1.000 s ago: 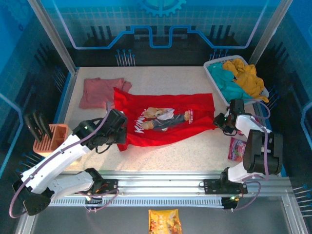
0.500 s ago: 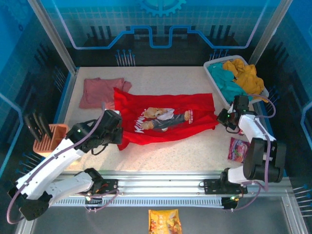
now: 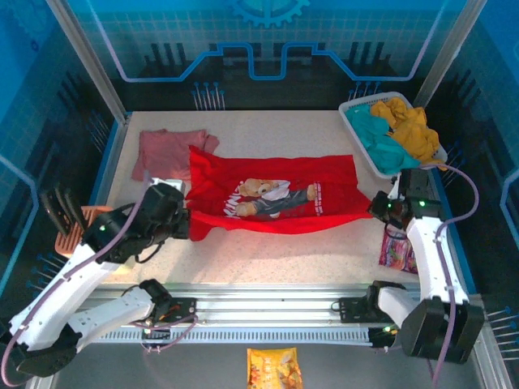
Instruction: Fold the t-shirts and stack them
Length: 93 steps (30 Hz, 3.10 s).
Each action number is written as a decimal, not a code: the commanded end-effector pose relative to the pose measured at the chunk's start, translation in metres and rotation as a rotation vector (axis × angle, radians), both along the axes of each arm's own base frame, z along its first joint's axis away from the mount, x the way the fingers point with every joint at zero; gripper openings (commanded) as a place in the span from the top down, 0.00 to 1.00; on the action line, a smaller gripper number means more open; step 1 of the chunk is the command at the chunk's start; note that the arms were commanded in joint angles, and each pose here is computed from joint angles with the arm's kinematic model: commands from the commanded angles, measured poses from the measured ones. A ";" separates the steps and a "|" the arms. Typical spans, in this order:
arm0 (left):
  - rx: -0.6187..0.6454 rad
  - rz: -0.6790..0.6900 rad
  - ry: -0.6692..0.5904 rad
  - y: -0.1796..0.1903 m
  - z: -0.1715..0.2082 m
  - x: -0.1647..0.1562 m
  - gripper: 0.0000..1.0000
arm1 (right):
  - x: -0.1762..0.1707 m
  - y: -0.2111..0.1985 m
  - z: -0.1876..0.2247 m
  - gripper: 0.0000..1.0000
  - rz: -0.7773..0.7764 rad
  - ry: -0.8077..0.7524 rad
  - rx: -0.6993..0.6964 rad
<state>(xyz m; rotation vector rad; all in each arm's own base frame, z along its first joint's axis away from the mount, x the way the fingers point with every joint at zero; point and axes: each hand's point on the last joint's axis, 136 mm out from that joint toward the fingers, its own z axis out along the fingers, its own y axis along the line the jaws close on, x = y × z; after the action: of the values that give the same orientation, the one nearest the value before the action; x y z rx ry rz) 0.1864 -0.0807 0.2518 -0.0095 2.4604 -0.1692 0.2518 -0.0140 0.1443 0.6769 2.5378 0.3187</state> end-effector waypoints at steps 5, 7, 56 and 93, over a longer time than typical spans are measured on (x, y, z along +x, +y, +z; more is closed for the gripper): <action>0.023 0.049 0.003 0.014 -0.002 -0.005 1.00 | -0.029 0.007 0.002 1.00 0.003 0.085 -0.009; 0.045 0.051 0.011 0.014 -0.005 -0.003 1.00 | -0.028 0.008 -0.001 1.00 0.010 0.107 -0.004; 0.317 0.086 0.010 0.044 -0.026 0.196 1.00 | 0.119 0.009 -0.072 1.00 0.145 0.222 0.018; 0.289 0.120 0.231 0.042 -0.072 0.220 0.21 | 0.118 0.065 -0.005 0.07 0.367 0.064 -0.005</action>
<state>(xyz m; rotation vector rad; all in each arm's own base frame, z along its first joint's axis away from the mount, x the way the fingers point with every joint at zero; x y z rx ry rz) 0.4284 -0.0328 0.1754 0.0195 2.6195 0.3574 0.3780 0.0287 0.1233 0.3215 2.7067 0.3525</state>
